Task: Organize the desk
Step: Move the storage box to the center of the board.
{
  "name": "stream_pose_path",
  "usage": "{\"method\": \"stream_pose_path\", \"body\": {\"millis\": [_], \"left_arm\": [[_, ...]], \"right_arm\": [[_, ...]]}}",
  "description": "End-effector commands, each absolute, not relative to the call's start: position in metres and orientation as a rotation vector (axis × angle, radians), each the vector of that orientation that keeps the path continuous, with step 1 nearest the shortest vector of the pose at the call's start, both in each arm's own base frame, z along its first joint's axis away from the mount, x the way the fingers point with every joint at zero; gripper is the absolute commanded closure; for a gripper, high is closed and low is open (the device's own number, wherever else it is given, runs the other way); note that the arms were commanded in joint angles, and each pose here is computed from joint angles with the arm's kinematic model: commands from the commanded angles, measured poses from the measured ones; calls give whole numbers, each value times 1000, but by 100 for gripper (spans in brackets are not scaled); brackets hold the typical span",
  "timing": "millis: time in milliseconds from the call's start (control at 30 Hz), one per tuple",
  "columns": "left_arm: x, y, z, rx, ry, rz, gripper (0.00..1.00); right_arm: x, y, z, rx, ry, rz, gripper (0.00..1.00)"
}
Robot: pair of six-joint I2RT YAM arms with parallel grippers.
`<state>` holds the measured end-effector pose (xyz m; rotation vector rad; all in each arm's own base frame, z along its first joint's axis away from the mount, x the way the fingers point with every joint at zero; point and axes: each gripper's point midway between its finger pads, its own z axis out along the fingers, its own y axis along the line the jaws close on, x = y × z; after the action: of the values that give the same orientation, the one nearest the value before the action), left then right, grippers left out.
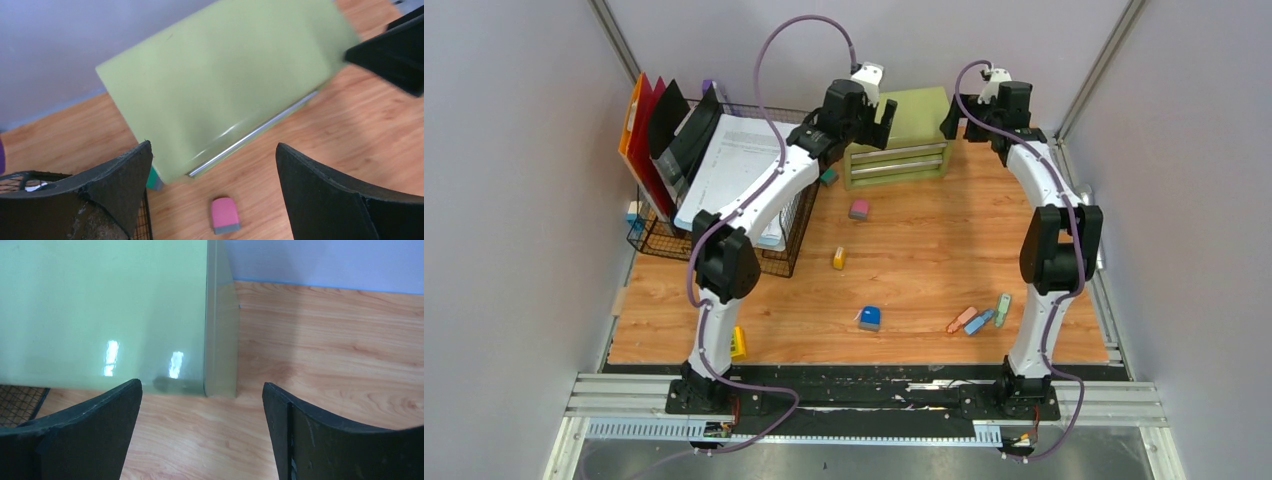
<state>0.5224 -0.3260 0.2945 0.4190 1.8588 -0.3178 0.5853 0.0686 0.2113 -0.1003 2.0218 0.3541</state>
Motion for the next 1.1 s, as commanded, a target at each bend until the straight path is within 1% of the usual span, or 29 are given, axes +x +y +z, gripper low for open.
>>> {"method": "stream_pose_path", "body": {"millis": [0,200,400,600,800,933,1067], "left_arm": [[550,-308,290,269,1839,-201,0],[561,-300,275,232,1850,-135,0],[565,-288,262,189,1884,-111,0],[575,-273,231,115,1993,-235,0],[569,-290,211,154,2039,-365,0],[569,-297,199,143,2062,-405,0],[568,-313,189,165,2082,-492,0]], "right_arm": [[610,84,238,-97,1926,482,8],[623,93,227,-112,1928,549,8],[626,109,213,-132,1945,672,8],[626,121,198,-136,1968,770,9],[616,126,183,-114,2010,832,12],[606,131,179,-108,2026,866,14],[595,136,178,-111,2043,892,18]]}}
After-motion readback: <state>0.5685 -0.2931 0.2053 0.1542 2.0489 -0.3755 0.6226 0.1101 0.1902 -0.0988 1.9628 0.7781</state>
